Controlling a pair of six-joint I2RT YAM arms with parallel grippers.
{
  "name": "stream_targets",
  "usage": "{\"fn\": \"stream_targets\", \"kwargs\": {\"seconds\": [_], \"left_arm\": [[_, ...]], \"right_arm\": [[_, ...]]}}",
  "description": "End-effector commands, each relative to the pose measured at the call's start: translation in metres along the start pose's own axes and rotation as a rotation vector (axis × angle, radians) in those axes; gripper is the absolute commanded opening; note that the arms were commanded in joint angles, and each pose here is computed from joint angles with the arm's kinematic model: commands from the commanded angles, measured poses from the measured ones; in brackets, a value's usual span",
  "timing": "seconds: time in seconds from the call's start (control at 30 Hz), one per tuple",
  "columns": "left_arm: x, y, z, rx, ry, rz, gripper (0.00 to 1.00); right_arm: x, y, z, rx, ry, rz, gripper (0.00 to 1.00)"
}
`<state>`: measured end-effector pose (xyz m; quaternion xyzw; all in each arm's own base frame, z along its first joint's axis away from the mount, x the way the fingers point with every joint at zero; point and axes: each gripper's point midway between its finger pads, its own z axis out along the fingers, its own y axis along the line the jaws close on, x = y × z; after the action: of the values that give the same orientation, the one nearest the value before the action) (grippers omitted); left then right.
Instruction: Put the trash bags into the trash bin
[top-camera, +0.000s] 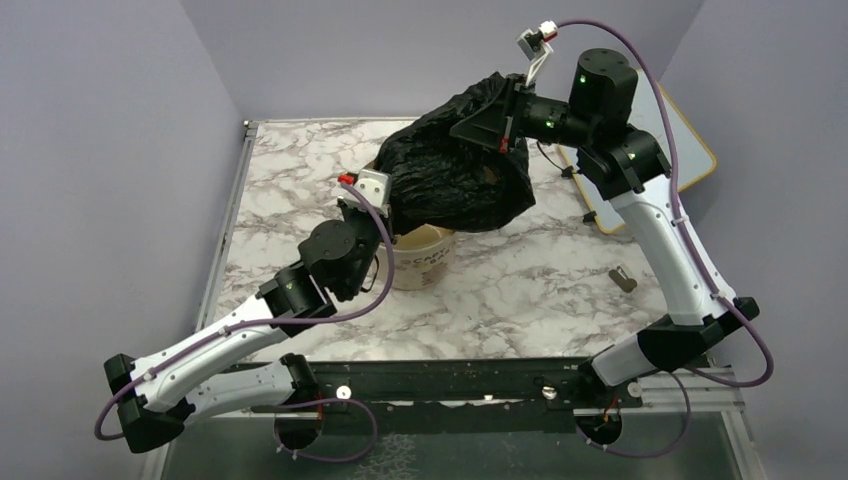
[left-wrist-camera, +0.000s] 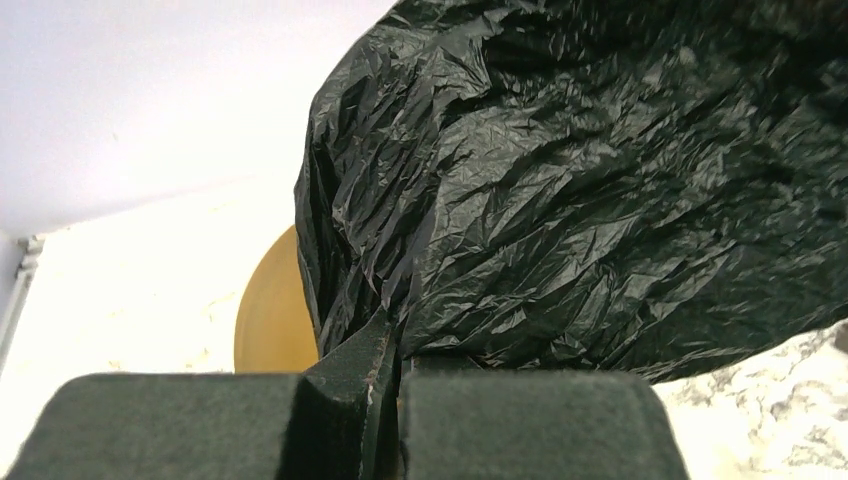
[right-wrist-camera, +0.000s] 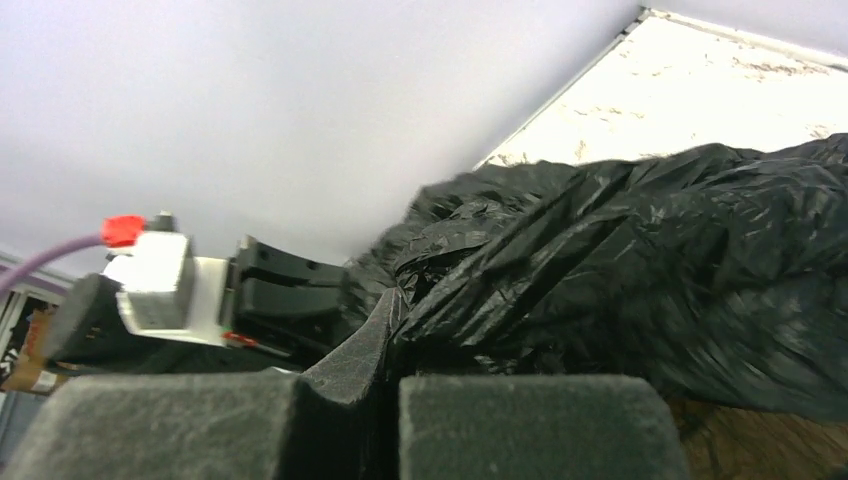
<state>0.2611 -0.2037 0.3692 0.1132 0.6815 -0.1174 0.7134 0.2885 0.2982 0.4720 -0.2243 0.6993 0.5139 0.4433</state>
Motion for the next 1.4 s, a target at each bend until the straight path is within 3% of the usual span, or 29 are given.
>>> {"fn": "stream_targets", "kwargs": {"seconds": [0.0,0.17,0.33,0.37,0.47,0.53,0.7,0.8,0.9,1.13,1.37], "left_arm": [[0.025,0.014,-0.003,-0.070,0.038,-0.084,0.00],[0.063,0.042,-0.006,-0.244,0.120,-0.093,0.00],[0.079,0.056,-0.003,-0.280,0.176,-0.098,0.00],[0.081,0.057,-0.002,-0.288,0.194,-0.096,0.07],[0.074,0.056,-0.005,-0.283,0.204,-0.125,0.48],[0.064,0.052,-0.007,-0.234,0.177,-0.150,0.69],[0.045,0.055,-0.018,-0.196,0.185,-0.113,0.88],[0.049,0.063,-0.026,-0.186,0.259,0.032,0.94],[0.051,0.072,-0.038,-0.201,0.308,0.069,0.98],[0.034,0.034,-0.054,0.107,0.280,0.062,0.99],[0.029,0.091,-0.063,-0.246,0.240,-0.037,0.98]], "right_arm": [[-0.008,0.021,0.004,-0.036,-0.012,-0.050,0.01],[-0.013,0.035,0.014,-0.065,-0.012,-0.061,0.01],[-0.011,0.044,0.033,-0.093,0.008,-0.063,0.01],[-0.008,0.045,0.039,-0.094,0.022,-0.060,0.01],[-0.003,0.048,0.054,-0.074,0.043,-0.069,0.01],[-0.002,0.046,0.061,-0.057,0.035,-0.074,0.01],[0.005,0.041,0.074,-0.050,0.047,-0.068,0.01],[0.017,0.041,0.085,-0.067,0.083,-0.067,0.01],[0.028,0.041,0.097,-0.074,0.119,-0.057,0.01],[0.047,0.051,0.121,-0.114,0.163,-0.054,0.01],[0.060,0.074,0.135,-0.191,0.186,-0.052,0.01]]}}
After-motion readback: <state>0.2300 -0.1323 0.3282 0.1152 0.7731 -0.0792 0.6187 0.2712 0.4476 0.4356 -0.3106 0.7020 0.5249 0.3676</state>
